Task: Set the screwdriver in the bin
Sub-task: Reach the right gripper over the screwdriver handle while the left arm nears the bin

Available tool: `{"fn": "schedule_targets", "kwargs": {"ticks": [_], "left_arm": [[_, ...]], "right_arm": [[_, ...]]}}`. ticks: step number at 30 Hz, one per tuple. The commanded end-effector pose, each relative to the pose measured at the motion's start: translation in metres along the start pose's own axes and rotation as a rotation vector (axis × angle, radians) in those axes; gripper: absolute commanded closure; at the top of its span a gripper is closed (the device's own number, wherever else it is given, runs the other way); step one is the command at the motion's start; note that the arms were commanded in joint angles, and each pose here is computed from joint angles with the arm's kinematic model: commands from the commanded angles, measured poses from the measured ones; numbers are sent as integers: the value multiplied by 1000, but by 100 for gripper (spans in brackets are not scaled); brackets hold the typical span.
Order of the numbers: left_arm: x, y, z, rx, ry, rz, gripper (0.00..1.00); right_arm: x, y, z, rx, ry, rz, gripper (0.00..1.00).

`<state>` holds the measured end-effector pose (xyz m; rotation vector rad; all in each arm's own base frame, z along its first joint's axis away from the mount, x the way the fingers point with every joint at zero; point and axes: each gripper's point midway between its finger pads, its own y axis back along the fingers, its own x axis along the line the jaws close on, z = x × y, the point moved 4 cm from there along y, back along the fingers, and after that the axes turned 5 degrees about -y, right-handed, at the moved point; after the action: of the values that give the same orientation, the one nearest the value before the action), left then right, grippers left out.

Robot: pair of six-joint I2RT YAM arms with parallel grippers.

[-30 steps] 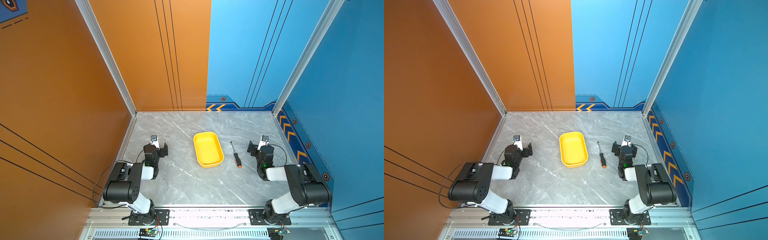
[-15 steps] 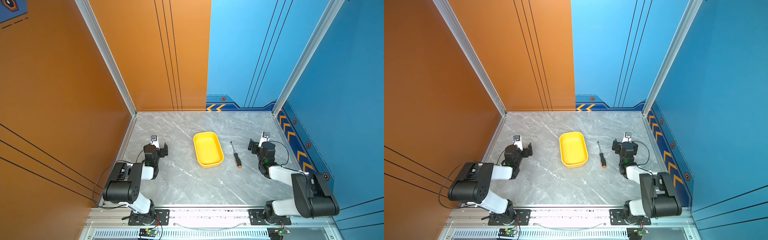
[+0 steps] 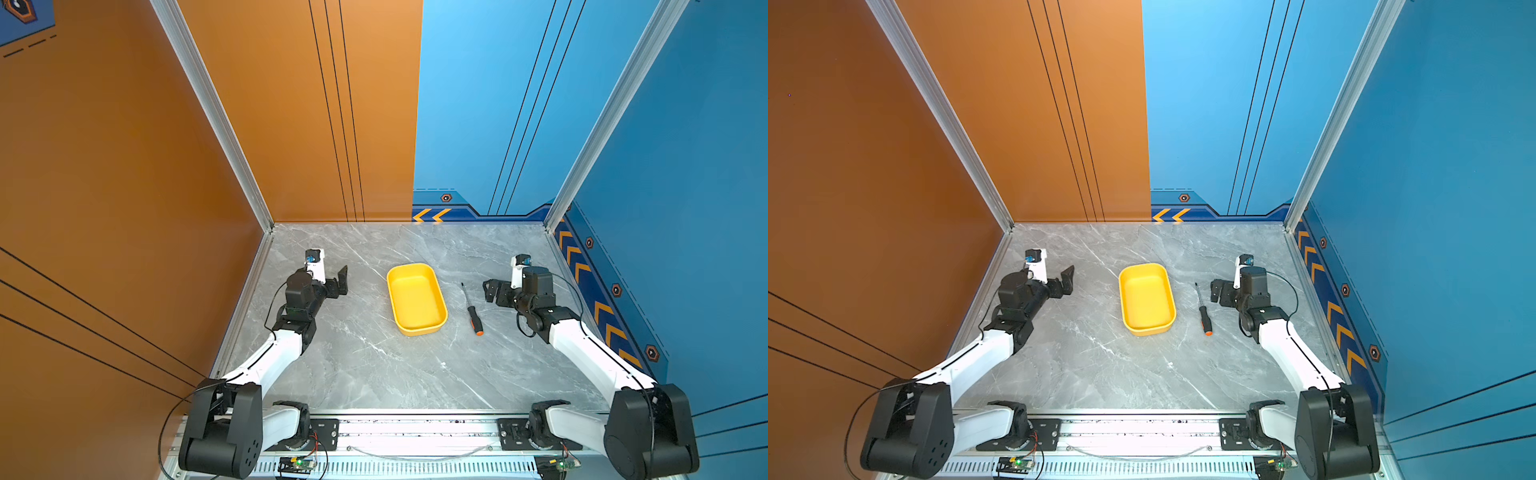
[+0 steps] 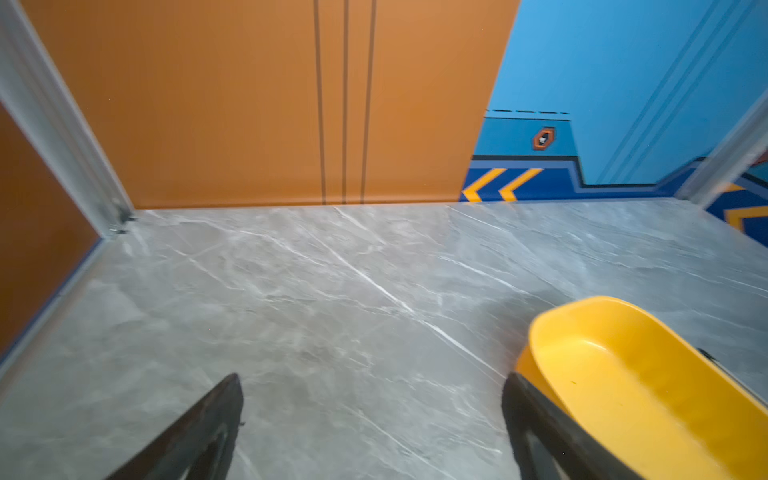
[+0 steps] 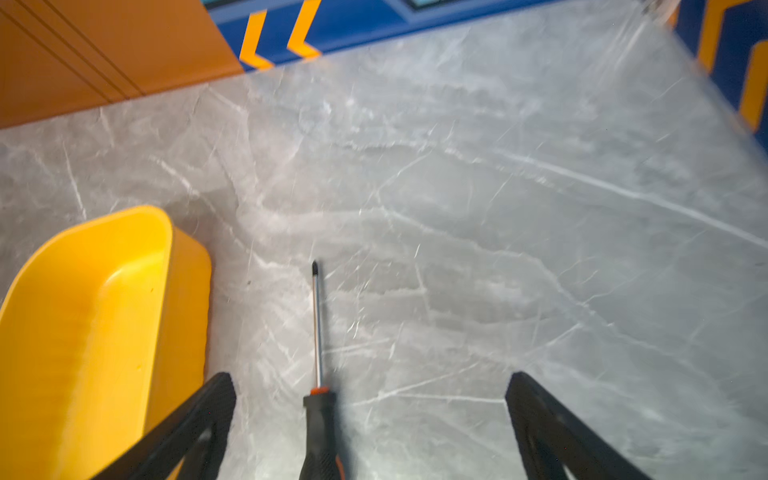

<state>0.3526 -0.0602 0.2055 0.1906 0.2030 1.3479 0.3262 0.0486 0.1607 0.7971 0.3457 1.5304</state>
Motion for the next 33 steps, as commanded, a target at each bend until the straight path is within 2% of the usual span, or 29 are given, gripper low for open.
{"fn": "schedule_targets", "kwargs": {"ticks": [1, 3, 6, 11, 16, 25, 29, 33], "left_arm": [[-34, -3, -25, 151, 66, -159, 2], [-47, -7, -33, 230, 95, -206, 2], [-61, -11, -40, 322, 131, -264, 2], [-74, -10, -44, 358, 208, -316, 2], [-76, -3, -52, 399, 267, -311, 2], [-82, 5, -73, 550, 318, -304, 2], [-86, 5, -79, 605, 321, -303, 2], [-86, 4, -80, 610, 312, -290, 2]], "right_arm": [[12, -1, -32, 212, 7, -3, 3], [13, -3, -37, 228, 56, -73, 3], [17, -8, -47, 280, 75, -79, 4], [20, -20, -61, 376, 99, -122, 13], [27, -29, -76, 427, 154, -167, 16], [32, -41, -89, 474, 202, -217, 21], [32, -45, -93, 494, 210, -229, 27], [32, -48, -95, 501, 216, -238, 29]]}}
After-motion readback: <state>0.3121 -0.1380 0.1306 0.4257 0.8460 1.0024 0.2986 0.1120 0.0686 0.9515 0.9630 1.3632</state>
